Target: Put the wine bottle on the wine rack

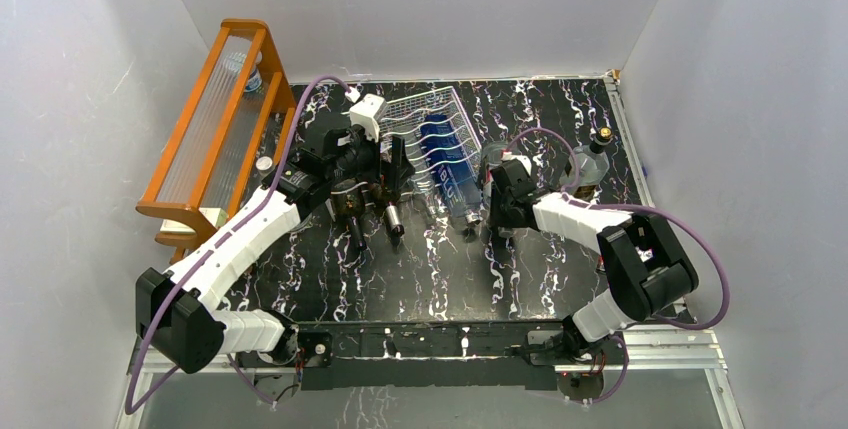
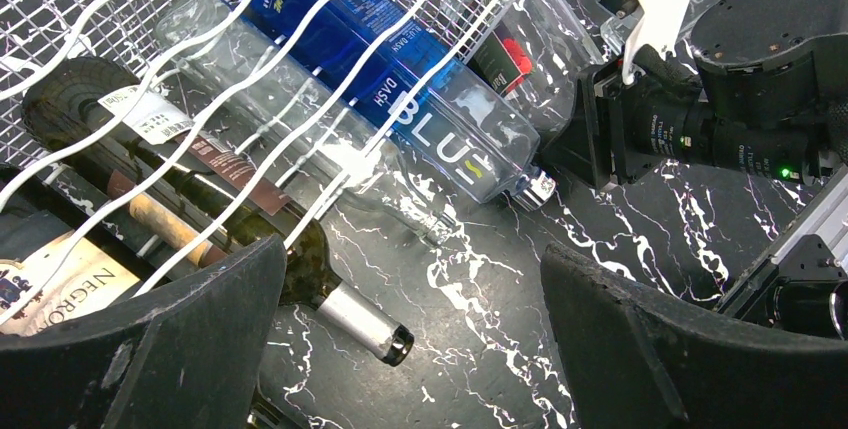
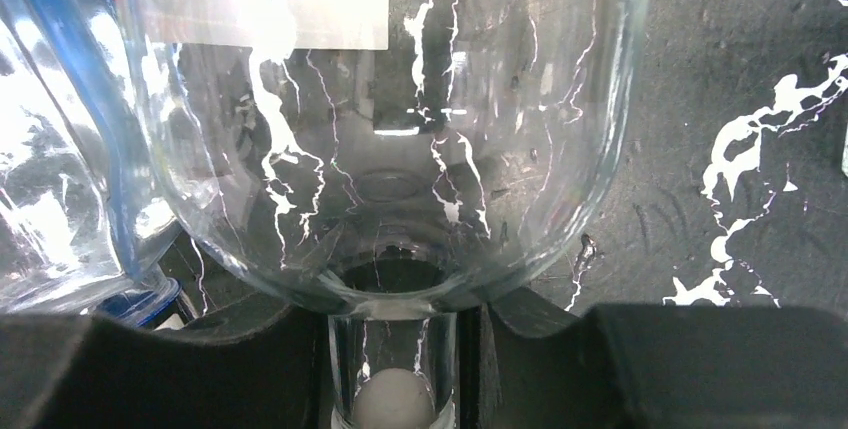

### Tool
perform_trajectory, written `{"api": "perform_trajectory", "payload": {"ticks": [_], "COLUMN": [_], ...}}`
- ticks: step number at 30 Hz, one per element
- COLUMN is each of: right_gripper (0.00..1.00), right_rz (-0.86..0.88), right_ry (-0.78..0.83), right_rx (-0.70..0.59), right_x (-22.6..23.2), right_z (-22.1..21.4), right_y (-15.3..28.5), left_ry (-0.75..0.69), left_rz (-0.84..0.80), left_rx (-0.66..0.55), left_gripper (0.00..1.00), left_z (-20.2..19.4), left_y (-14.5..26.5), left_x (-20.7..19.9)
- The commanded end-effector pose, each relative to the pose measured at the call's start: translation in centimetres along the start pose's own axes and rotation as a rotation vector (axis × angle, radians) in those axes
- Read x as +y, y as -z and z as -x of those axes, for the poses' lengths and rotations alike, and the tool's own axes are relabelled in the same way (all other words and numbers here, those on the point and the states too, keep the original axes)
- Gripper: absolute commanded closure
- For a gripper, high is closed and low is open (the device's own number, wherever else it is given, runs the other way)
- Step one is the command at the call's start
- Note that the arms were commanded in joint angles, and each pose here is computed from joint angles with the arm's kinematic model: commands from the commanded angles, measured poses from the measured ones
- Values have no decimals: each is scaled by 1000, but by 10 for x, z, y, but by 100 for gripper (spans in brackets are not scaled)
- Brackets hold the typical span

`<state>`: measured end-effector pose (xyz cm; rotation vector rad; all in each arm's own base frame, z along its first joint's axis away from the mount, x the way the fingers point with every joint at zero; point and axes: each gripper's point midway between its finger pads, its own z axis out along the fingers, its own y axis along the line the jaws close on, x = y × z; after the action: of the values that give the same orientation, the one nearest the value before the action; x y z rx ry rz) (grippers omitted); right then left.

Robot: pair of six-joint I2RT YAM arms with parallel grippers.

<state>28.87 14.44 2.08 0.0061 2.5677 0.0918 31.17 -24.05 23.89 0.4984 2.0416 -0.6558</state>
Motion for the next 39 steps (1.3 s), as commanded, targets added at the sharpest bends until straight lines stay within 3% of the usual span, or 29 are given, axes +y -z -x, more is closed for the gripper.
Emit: {"api": "perform_trajectory", "payload": {"ticks": [1, 3, 4, 18, 30, 39], "right_gripper": [84, 99, 100, 100, 100, 100], "right_rz": [3, 6, 5, 102, 177, 300], "right_ry": [4, 5, 4, -25, -46, -33], "right_rx": [-42, -62, -75, -399, -576, -685], "right_x": [0, -1, -1, 5, 5, 24], "right_z": [5, 8, 11, 80, 105, 144], "right_y": [-3, -1, 1, 69, 120, 184], "left_ry": [-17, -18, -19, -19, -22, -17], "left_rz": [-2, -1, -1, 1, 5, 84], "left_rx": [-59, -57, -58, -74, -97, -196], "left_gripper": [2, 2, 2, 2, 2, 2], "left_z": [24, 23, 23, 28, 34, 53], "left_y": [12, 12, 12, 17, 23, 48], "left_x": [-3, -3, -3, -4, -5, 3]}}
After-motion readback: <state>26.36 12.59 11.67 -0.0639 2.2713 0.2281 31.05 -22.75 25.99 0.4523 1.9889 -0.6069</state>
